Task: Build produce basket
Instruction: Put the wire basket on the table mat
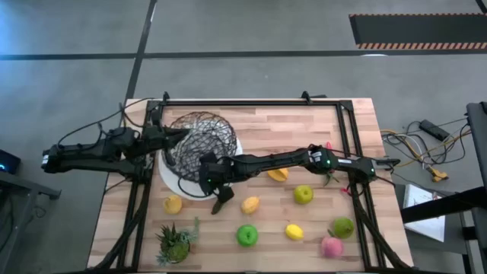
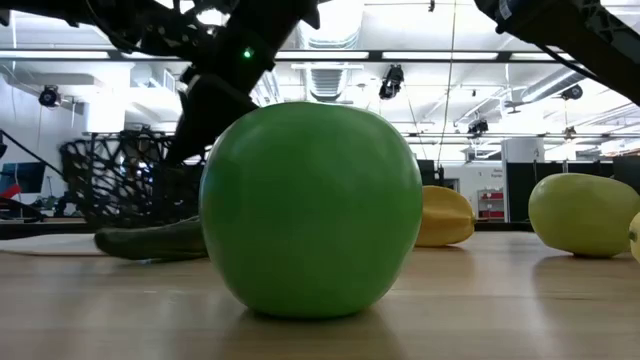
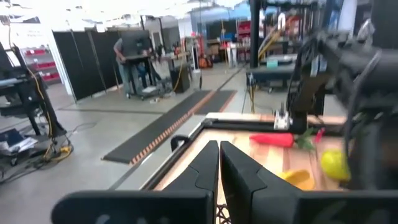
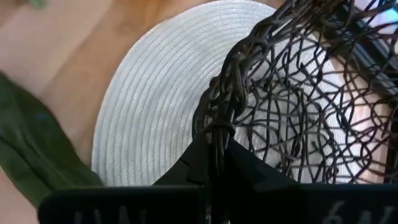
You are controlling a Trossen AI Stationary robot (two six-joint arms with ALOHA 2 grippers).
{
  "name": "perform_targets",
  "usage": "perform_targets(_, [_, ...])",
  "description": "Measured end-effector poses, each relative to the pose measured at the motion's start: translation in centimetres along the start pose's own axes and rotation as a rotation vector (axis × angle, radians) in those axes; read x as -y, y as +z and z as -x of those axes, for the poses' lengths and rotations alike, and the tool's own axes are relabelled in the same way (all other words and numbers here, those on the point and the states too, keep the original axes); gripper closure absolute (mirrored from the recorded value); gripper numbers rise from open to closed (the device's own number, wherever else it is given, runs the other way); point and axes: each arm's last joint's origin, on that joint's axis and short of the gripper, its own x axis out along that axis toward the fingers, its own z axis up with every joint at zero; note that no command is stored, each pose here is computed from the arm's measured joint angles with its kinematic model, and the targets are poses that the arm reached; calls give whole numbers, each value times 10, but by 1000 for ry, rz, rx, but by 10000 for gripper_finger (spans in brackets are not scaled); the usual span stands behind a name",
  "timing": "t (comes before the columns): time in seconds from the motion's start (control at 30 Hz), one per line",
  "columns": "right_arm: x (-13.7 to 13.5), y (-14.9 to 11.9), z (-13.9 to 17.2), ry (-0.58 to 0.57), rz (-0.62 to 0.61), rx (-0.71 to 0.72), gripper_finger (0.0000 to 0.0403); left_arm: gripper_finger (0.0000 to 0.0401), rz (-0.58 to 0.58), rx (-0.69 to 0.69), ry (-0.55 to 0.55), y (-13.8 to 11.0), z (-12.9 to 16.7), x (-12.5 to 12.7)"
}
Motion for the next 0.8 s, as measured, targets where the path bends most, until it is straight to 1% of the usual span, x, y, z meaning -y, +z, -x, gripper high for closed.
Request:
perform_targets(0.17, [10,-15,-6,22,-77,-60,390,401,15,27,2,-1,12,-4])
perform_targets(0.27, [22,-26,-7,22,-117,-106,390,401,20,35,5,0,18,-7])
perform_targets(0.33, [27,-32,-6,14,-131,-130,390,401,13,15,1,-3,19,-7])
perform_targets(0.47, [34,-36,-5,6,-139,-138,390,401,17,25,1,-3,23,-8])
perform_targets(0.57, [38,-37,-4,5,-150,-133,387,401,8,-1,-3,-5,23,-8])
perform_targets(0.67, [41,-39,-2,1,-154,-138,365,401,0,-24,-6,-8,22,-7])
perform_targets(0.8, [43,-41,4,-7,-154,-159,310,401,-15,-64,-11,-12,22,-7])
